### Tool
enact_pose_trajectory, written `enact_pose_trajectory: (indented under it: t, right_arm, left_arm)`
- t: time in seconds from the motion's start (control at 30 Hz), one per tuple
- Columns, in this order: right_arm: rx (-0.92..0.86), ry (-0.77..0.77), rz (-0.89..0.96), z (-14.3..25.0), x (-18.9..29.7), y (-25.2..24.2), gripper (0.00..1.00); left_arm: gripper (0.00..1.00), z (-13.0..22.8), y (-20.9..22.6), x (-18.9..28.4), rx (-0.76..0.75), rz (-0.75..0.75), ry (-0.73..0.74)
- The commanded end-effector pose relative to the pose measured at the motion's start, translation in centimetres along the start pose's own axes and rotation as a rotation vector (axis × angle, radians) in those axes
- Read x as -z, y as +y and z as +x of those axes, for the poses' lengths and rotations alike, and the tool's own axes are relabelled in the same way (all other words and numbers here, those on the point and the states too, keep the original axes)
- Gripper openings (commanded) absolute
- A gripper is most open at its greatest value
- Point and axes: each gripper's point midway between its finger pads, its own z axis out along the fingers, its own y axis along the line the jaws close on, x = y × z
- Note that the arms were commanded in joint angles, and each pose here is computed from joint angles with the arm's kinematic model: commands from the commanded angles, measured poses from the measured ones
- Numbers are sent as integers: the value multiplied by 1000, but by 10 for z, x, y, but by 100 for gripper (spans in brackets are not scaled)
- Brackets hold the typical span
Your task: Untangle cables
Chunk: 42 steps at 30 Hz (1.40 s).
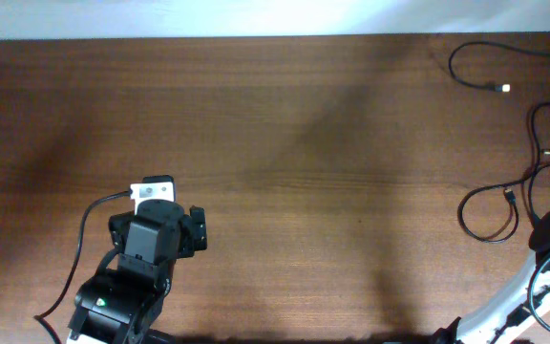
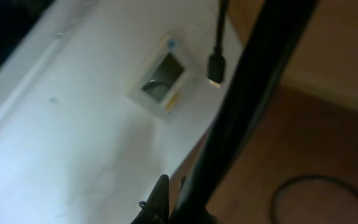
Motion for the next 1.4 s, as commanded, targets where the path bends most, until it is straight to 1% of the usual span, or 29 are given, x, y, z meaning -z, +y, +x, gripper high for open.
enact_pose_trajectory:
  t: [0.0, 0.1, 0.17, 0.27, 0.33, 0.37, 0.4, 0.43, 0.47, 0.57, 0.67, 0.73, 0.87, 0.9, 0.97, 1.03, 1.1, 1.13, 1.27, 1.3, 1.37]
  right_arm:
    - [125, -25, 113, 1, -4, -20, 4]
    - [123, 15, 176, 19, -20, -42, 4]
    - [123, 53, 230, 36, -33, -61, 4]
    - [120, 136, 276, 70, -55, -86, 4]
    - [118, 170, 295, 84, -63, -97, 4]
    - [118, 191, 306, 93, -67, -103, 28]
    - [117, 209, 316, 100, -68, -107, 56]
    - [116, 221, 322, 103, -68, -109, 79]
    - [116, 229, 326, 105, -67, -110, 98]
    - [124, 289, 324, 117, -61, -111, 99]
    - [179, 365, 235, 128, -55, -97, 99]
    - [251, 391, 135, 126, -41, -76, 99]
    - [391, 352, 62, 108, -3, -37, 99]
    - [403, 338, 31, 104, 15, -19, 99]
    - [427, 349, -55, 113, 39, 17, 99]
    - [497, 360, -113, 127, 67, 52, 99]
    - [532, 384, -154, 142, 92, 76, 99]
    - [558, 414, -176, 156, 110, 90, 99]
    - [677, 509, -113, 201, 151, 101, 99]
    - [736, 566, -113, 221, 163, 104, 99]
    - [777, 638, -121, 245, 176, 106, 99]
  left_arm:
    - [99, -3, 3, 1, -8, -12, -11]
    - [99, -3, 3, 1, -8, -12, -11]
    - [99, -3, 3, 1, -8, -12, -11]
    - [99, -2, 3, 1, -8, -12, -10]
    - [99, -3, 3, 1, -8, -12, -11]
    - [99, -3, 3, 1, -8, -12, -11]
    - [99, -3, 3, 1, -8, -12, -11]
    - [99, -3, 3, 1, -8, -12, -11]
    - [99, -3, 3, 1, -8, -12, -11]
    - [99, -3, 3, 1, -8, -12, -11]
    - [99, -2, 3, 1, -8, -12, -11]
    - [99, -3, 3, 1, -8, -12, -11]
    - [99, -2, 3, 1, -8, -12, -11]
    - [99, -3, 3, 1, -8, -12, -11]
    - [99, -3, 3, 1, -8, -12, -11]
    - [98, -3, 3, 1, -8, -12, -11]
    - [99, -3, 3, 1, -8, -12, -11]
    - [99, -2, 3, 1, -8, -12, -11]
    - [99, -3, 3, 1, -8, -12, -11]
    - [99, -3, 3, 1, -8, -12, -11]
    - [99, -3, 3, 1, -8, -12, -11]
